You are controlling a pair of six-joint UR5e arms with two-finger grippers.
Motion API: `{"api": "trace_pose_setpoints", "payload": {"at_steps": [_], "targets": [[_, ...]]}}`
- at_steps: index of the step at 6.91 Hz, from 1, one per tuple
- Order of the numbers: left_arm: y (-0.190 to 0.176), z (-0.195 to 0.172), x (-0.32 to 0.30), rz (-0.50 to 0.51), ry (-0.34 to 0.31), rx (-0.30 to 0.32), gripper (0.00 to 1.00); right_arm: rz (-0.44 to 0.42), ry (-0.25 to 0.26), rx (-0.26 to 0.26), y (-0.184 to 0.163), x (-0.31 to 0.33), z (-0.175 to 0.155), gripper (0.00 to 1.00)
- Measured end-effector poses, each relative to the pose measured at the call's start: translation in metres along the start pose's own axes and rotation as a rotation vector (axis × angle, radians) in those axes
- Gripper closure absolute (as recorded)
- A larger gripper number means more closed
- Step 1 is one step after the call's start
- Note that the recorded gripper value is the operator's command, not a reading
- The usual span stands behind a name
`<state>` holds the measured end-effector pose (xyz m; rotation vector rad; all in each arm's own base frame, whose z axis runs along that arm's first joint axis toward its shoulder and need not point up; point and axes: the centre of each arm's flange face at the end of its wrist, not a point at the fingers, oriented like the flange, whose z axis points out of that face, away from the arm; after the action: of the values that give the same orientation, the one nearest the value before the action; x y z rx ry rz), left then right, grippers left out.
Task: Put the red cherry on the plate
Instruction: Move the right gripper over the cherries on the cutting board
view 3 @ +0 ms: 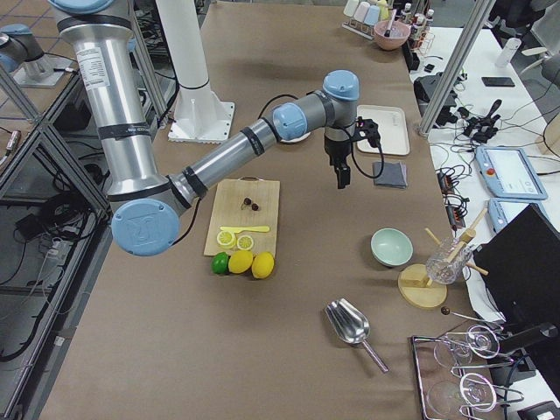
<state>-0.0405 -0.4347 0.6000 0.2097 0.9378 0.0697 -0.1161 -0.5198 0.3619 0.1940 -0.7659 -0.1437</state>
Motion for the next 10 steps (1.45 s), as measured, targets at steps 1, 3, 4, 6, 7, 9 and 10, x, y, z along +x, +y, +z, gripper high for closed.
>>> {"api": "trace_pose_setpoints", "payload": {"at_steps": [1,3,4,6,7,9,10], "targets": [[0.002,0.0,-0.001,-0.008,0.0,-0.002,0.03,0.045,-0.019,-0.011,0.013,-0.042,-0.003,0.0],[-0.002,-0.002,0.004,-0.036,0.0,0.006,0.03,0.126,-0.046,-0.023,0.049,-0.121,-0.006,0.0],[-0.006,-0.006,0.011,-0.056,0.003,0.017,0.03,0.175,-0.036,-0.019,0.073,-0.135,-0.008,0.0],[-0.015,-0.01,0.022,-0.078,0.006,0.028,0.03,0.209,0.041,-0.007,0.13,-0.109,0.0,0.0],[-0.021,-0.01,0.028,-0.072,0.009,0.031,0.03,0.215,0.067,0.006,0.157,-0.08,0.01,0.0],[-0.03,-0.012,0.037,-0.069,0.015,0.038,0.03,0.237,0.08,0.036,0.194,-0.036,0.026,0.0],[-0.033,-0.012,0.041,-0.07,0.017,0.044,0.03,0.264,0.082,0.04,0.203,-0.03,0.038,0.0]]}}
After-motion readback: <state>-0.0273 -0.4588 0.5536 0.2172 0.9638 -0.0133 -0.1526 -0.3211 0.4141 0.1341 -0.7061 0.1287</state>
